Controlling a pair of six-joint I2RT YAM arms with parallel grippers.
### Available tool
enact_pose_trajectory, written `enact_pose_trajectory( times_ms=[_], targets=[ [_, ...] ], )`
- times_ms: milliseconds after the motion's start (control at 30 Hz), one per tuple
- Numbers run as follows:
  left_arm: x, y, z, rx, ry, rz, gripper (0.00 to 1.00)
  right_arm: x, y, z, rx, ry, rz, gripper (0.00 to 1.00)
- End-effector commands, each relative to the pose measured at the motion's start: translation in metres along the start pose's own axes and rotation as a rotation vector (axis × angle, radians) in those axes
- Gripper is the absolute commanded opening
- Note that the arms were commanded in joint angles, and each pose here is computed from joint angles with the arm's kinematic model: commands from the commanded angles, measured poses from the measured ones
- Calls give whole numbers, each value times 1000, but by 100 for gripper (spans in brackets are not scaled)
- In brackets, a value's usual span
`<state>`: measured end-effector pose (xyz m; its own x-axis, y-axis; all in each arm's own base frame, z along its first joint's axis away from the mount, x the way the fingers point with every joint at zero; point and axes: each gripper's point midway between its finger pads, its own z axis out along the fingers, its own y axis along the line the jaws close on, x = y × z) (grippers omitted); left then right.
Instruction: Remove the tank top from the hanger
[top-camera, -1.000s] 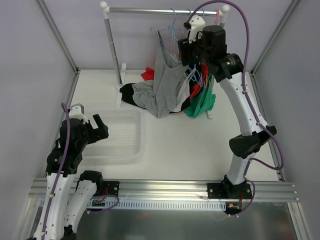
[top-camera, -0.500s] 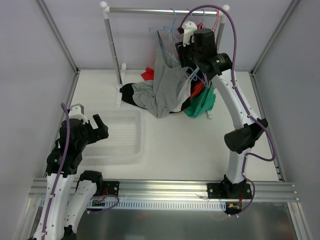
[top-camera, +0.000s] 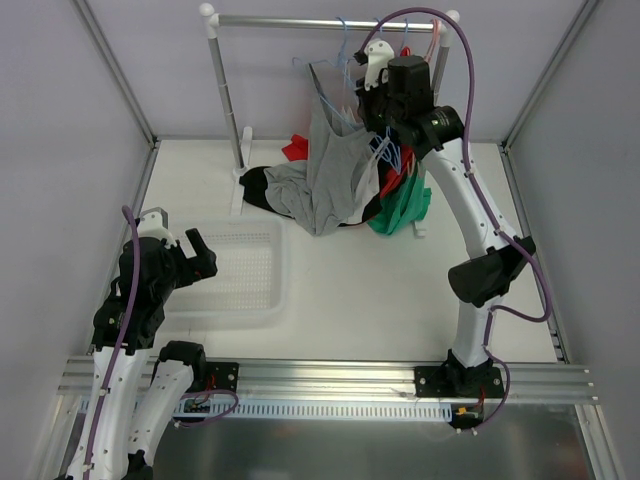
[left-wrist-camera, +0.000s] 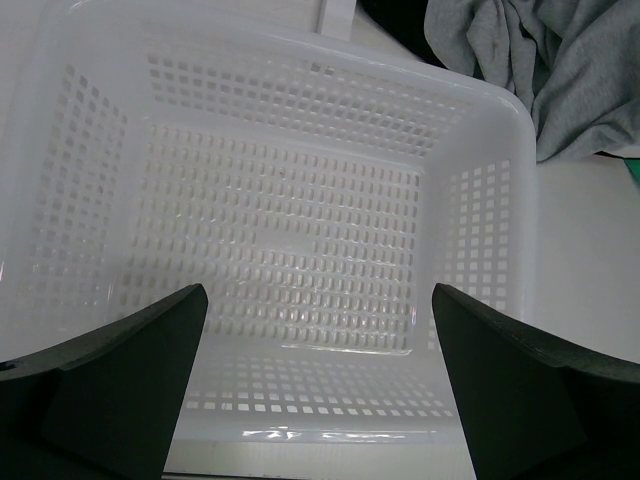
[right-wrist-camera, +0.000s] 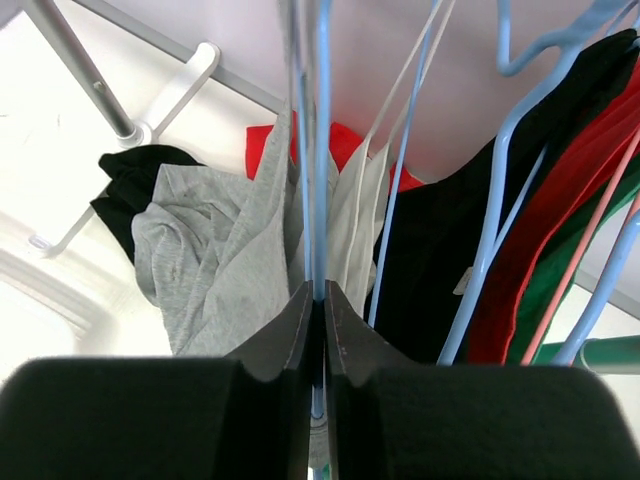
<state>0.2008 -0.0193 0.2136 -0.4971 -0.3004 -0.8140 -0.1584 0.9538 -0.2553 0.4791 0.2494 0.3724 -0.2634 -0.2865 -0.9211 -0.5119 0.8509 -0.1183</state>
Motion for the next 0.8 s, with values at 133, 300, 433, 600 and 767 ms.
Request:
enact_pose_trajectory(
  times_ms=[133,300,433,600,767],
  targets=[
    [-6,-9,2,42,-19,-2,99,-43,11,-15,-44,-137,40,0],
    [-4,-9,3,41,-13,-1,99,-67,14,-35,-45,-218,76,0],
    [-4,-9,4,44,-12,0,99,-84,15,-52,-58,-275,102,0],
    [-5,-9,2,44,-17,0,99,-96,19,-77,-82,-320,116,0],
    [-6,-9,1,47,-24,-1,99,-94,23,-98,-101,-335,120,0]
  ],
)
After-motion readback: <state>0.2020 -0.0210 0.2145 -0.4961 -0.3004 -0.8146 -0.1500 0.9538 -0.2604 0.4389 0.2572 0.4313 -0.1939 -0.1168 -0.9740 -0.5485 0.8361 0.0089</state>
